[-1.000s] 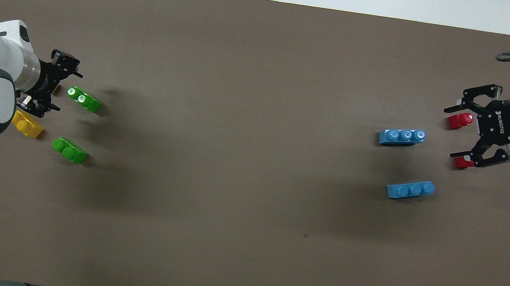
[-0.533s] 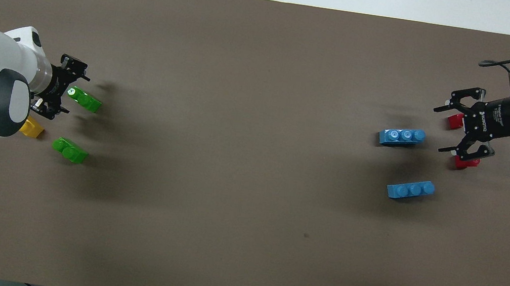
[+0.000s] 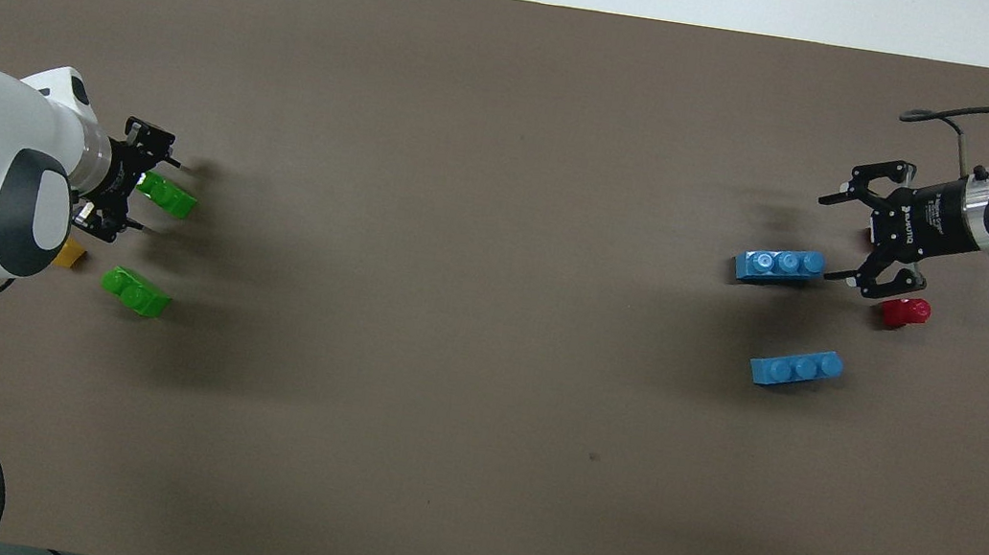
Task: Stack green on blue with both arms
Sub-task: 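Reach the left gripper to the green brick while the right gripper reaches the blue brick, then grasp the green brick with the left gripper while the right gripper grasps the blue brick, then lift the green brick with the left gripper while the right gripper carries blue inward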
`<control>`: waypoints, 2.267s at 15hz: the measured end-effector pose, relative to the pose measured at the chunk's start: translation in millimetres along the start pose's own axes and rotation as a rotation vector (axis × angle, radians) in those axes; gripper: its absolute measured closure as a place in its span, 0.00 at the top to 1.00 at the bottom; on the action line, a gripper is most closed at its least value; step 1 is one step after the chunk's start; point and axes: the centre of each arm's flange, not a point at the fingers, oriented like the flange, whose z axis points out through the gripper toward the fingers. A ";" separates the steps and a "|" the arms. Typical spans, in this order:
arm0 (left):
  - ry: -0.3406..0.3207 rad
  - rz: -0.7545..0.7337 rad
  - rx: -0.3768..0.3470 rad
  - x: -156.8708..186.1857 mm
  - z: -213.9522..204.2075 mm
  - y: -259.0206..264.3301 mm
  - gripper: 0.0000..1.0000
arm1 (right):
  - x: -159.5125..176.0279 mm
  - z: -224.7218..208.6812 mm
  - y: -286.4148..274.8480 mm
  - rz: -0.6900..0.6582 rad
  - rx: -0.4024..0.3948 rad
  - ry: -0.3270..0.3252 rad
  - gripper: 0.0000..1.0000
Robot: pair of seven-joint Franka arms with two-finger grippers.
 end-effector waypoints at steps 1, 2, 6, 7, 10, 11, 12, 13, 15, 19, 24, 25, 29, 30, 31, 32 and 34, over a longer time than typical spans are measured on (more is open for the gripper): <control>0.001 0.000 -0.002 0.1 -0.2 0.2 0.84 | 2.3 3.8 2.3 -0.006 -0.007 -0.003 1.00; 0.002 0.000 -0.003 0.2 -0.4 0.4 0.71 | 4.0 6.7 4.3 -0.007 -0.013 -0.004 1.00; 0.005 0.000 -0.010 0.7 -1.3 1.2 0.34 | 8.3 10.9 8.3 -0.012 -0.020 -0.007 1.00; 0.006 0.000 -0.011 0.7 -1.4 1.4 0.34 | 9.4 12.2 8.8 -0.010 -0.016 -0.004 1.00; 0.008 0.003 -0.017 0.0 -3.9 3.9 0.34 | 14.0 21.0 12.3 -0.002 -0.008 0.009 1.00; 0.009 0.006 -0.022 -0.9 -5.9 6.0 0.34 | 14.4 23.7 13.4 0.000 -0.010 0.009 1.00; 0.010 0.009 -0.026 -1.6 -9.2 9.0 0.34 | 14.4 25.0 13.8 0.003 -0.007 0.005 1.00; 0.008 0.012 -0.024 -2.1 -14.2 12.6 0.34 | 14.1 25.4 13.6 0.009 0.000 -0.002 1.00; -0.004 0.010 -0.006 -4.5 -33.8 24.7 0.34 | 13.3 25.1 13.3 0.014 0.008 -0.012 1.00; -0.018 -0.077 0.014 -31.8 -86.3 57.8 0.34 | 13.4 24.8 13.7 0.015 0.009 -0.012 0.91; -0.026 -0.193 0.034 -83.8 -135.3 87.8 0.34 | 9.6 25.6 12.5 0.002 0.010 -0.014 0.42; -0.025 -0.212 0.031 -96.0 -142.3 92.5 0.34 | 7.1 26.8 11.6 -0.002 0.009 -0.013 0.34; -0.023 -0.272 -0.001 -128.1 -171.0 99.2 0.34 | 5.3 22.0 9.2 -0.009 0.019 -0.010 0.34; -0.024 -0.282 -0.002 -131.5 -176.3 98.2 0.34 | 2.2 17.1 6.4 -0.015 0.025 -0.011 0.34; -0.024 -0.291 -0.005 -134.6 -180.1 97.7 0.34 | -2.0 10.8 3.0 -0.018 0.030 -0.014 0.34; -0.025 -0.296 -0.007 -137.4 -182.5 97.5 0.34 | -7.4 2.7 -1.2 -0.016 0.038 -0.014 0.34; -0.026 -0.298 -0.007 -142.1 -183.5 98.0 0.34 | -23.5 -8.7 -9.9 -0.019 0.051 -0.015 0.34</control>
